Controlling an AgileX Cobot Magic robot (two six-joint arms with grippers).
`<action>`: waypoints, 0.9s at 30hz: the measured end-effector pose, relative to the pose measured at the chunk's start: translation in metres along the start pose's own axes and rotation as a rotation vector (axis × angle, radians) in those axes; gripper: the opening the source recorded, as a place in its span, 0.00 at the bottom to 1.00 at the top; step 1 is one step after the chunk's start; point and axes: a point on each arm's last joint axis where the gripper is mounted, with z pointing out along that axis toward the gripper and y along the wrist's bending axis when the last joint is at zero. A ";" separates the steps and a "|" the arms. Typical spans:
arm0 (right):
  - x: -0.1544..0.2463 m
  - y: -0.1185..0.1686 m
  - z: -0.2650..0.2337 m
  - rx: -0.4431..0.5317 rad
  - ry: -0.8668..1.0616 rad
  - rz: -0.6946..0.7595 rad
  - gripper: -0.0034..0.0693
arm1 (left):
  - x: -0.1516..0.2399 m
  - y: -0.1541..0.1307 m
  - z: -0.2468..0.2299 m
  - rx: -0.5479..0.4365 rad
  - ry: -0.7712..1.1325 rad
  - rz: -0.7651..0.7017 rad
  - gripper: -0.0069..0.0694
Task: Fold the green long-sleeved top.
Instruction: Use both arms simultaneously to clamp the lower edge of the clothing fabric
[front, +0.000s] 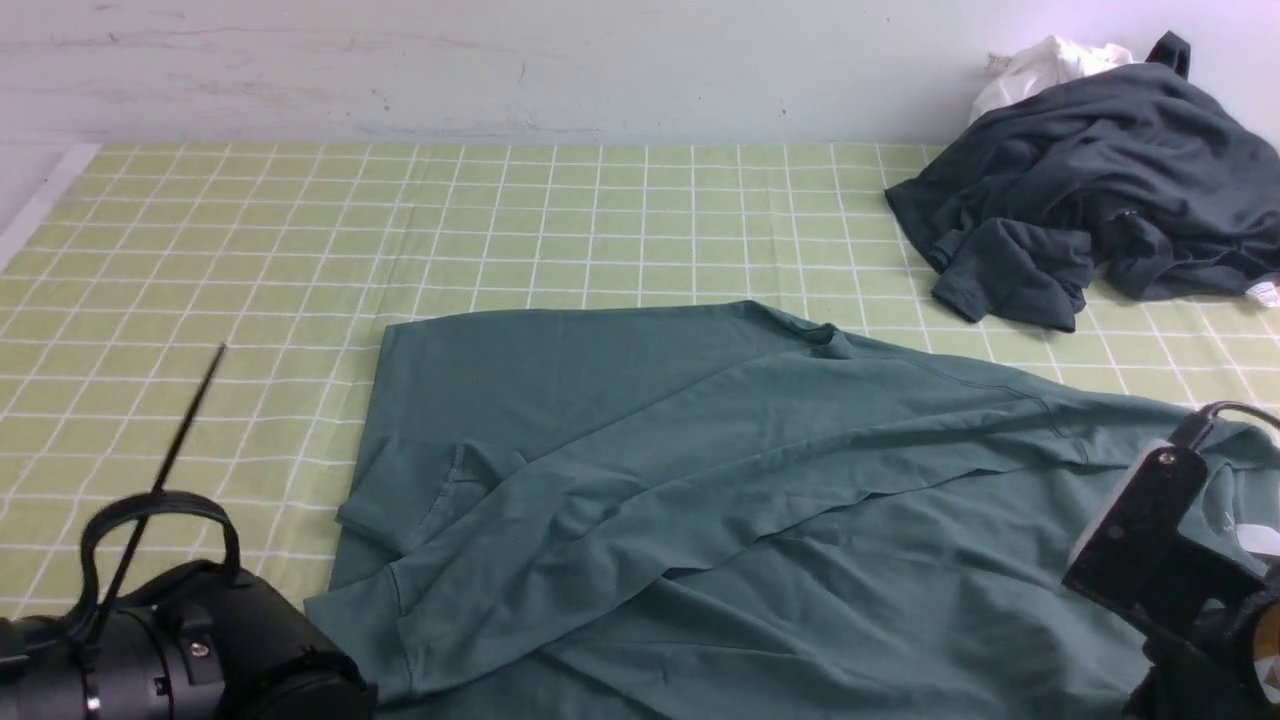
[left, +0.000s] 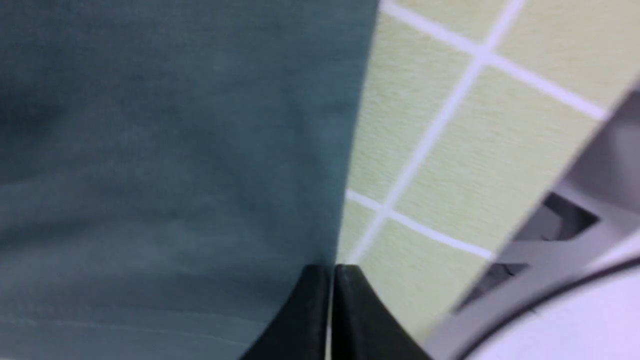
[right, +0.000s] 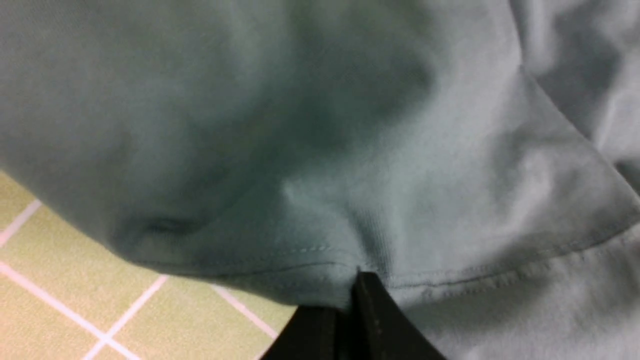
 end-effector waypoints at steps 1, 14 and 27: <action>0.001 0.000 -0.002 0.002 0.000 0.001 0.06 | 0.001 -0.001 -0.004 0.004 0.005 -0.007 0.08; 0.010 -0.011 -0.017 0.139 0.005 -0.110 0.06 | 0.024 0.048 -0.136 -0.277 -0.370 -0.388 0.09; -0.012 -0.014 -0.018 0.190 -0.218 -0.154 0.06 | 0.009 0.014 -0.038 -0.041 -0.043 -0.085 0.13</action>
